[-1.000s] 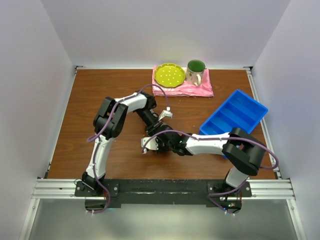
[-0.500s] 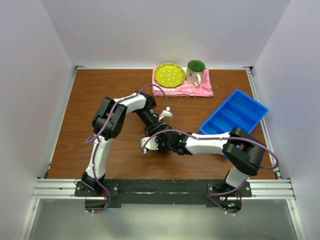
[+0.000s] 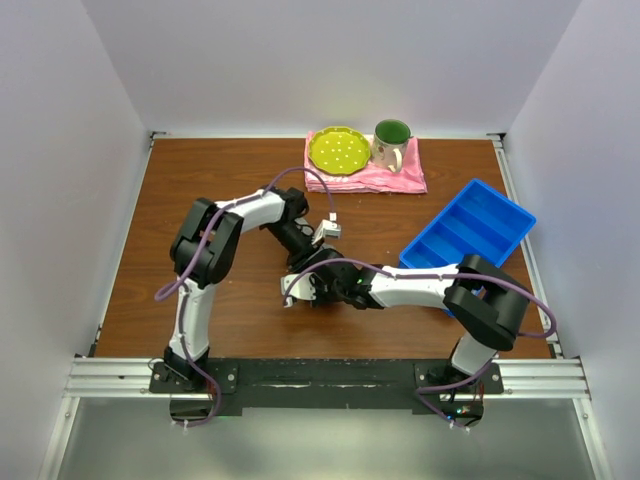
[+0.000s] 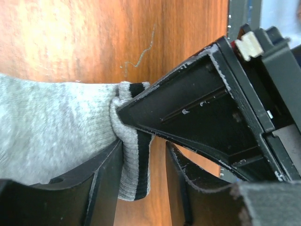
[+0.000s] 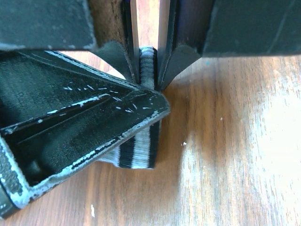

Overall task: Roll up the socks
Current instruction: Roll the sock at the center of the board.

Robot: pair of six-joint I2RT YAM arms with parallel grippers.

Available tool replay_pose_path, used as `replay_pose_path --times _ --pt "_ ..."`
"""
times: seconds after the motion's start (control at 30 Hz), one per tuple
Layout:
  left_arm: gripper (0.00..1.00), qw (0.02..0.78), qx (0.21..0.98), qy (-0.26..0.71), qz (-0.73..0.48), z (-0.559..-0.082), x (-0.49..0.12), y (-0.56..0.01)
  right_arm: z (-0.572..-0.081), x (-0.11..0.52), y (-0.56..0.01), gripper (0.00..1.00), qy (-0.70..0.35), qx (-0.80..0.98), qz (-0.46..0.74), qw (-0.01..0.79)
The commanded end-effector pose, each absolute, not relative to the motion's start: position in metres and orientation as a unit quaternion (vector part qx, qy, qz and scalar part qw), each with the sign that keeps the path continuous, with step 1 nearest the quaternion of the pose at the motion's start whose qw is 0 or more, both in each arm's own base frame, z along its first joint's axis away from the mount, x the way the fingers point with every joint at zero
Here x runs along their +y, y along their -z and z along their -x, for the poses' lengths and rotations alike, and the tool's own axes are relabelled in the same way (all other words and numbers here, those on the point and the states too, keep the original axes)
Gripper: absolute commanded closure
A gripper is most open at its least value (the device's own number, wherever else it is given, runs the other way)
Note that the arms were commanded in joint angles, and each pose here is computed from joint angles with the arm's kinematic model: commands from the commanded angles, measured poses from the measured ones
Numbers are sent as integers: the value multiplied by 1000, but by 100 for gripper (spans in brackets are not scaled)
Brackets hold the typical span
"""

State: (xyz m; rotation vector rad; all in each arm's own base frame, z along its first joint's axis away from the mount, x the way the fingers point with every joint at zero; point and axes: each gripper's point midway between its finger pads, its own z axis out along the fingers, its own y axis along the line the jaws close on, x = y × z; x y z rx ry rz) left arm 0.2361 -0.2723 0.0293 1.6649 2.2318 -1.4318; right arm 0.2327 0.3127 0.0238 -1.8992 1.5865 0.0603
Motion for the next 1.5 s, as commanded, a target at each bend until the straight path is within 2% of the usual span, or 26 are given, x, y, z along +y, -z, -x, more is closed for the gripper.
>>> replay_pose_path --times 0.0,0.3,0.47,0.57,0.6,0.7,1.2,1.47 --pt "53 146 671 417 -595 -287 -278 -37 -211 307 -3 100 -53 607 744 273" --pt "50 159 643 442 -605 -280 -272 -55 -211 308 -6 100 -61 606 743 276" --pt "50 207 625 453 -601 -289 -258 -84 -211 306 -9 100 -70 612 739 273" --pt "45 242 616 453 -598 -296 -246 -101 -212 306 -11 100 -80 615 737 270" --pt "40 247 615 454 -595 -295 -242 -103 -211 307 -12 100 -87 616 736 267" --pt "40 275 610 452 -590 -298 -229 -113 -212 308 -13 100 -98 620 734 258" --pt "41 334 575 395 -633 -270 -205 -105 -211 298 -11 100 -213 655 712 132" --pt "42 360 570 354 -648 -273 -203 -102 -209 295 -11 100 -263 663 697 73"
